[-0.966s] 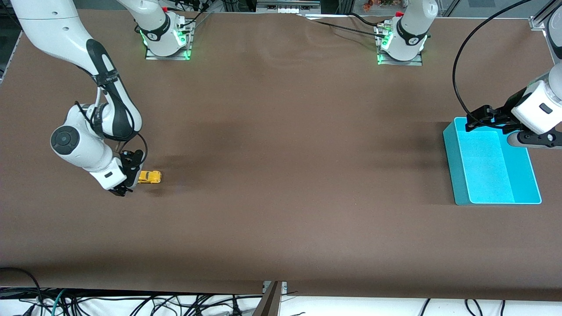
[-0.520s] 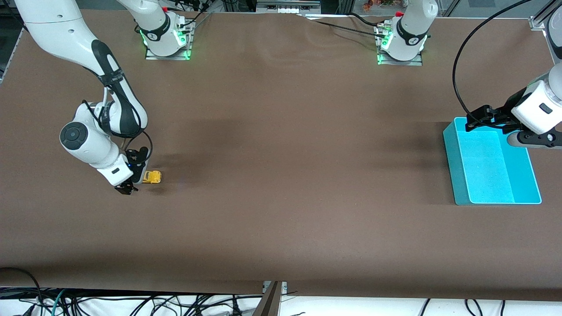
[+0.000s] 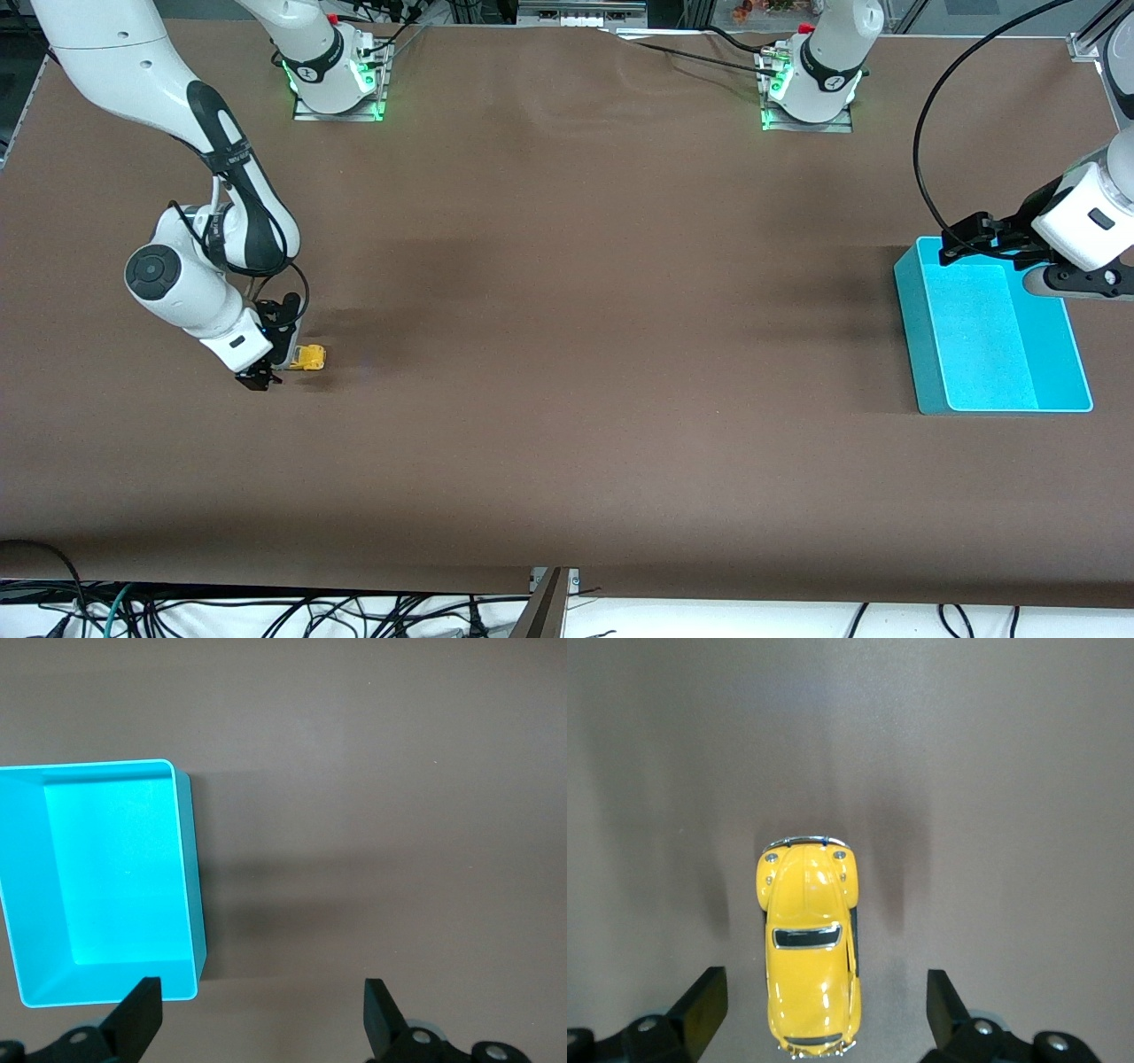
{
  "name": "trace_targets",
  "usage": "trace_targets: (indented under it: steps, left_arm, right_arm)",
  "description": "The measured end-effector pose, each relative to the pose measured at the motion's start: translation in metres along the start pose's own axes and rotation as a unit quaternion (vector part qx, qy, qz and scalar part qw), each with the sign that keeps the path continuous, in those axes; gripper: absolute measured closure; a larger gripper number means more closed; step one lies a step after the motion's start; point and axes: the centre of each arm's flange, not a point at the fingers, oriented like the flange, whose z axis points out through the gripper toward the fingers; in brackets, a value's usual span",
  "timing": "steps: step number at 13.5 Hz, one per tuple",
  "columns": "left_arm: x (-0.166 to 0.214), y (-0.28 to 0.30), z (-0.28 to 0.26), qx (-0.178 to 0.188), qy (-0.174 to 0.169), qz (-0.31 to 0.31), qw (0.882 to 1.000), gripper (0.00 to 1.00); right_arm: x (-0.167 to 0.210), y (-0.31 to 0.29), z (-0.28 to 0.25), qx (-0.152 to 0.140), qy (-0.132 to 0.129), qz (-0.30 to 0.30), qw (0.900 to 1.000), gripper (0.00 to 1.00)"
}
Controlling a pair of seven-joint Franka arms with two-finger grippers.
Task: Wind and store yellow beetle car
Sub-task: 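Lower the right gripper and close it on the yellow car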
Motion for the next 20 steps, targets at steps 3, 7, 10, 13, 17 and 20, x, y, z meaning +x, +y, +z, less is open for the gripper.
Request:
trace_targets:
  steps: [3,7,10,13,17,20]
  left_arm:
    - [0.0,-0.0002,0.0,0.0,0.0,0.0,1.0,0.0]
    - [0.0,-0.0002,0.0,0.0,0.0,0.0,1.0,0.0]
    - [0.0,-0.0002,0.0,0.0,0.0,0.0,1.0,0.0]
    - [-0.0004,-0.0002,0.0003,0.0,-0.002,0.0,1.0,0.0]
    - [-0.0005,-0.0002,0.0004,0.0,-0.002,0.0,1.0,0.0]
    - [-0.0006,-0.0002,0.0005,0.0,-0.003,0.0,1.0,0.0]
  right_arm:
    - [-0.0001,-0.0055,0.0048,-0.001,0.0,-0.004,1.0,0.01]
    - [-0.0001,-0.0054,0.0047,-0.002,0.0,-0.005,1.0,0.25]
    - [-0.0001,-0.0046,0.0024,-0.004,0.001,-0.005,1.0,0.39]
    - [-0.0001,-0.0037,-0.0005,-0.006,0.001,-0.005,1.0,0.41]
    - [-0.0004,-0.0037,-0.0009,-0.006,0.001,-0.003,1.0,0.54]
    - [-0.0008,-0.0035,-0.0018,-0.006,0.003,0.0,1.0,0.59]
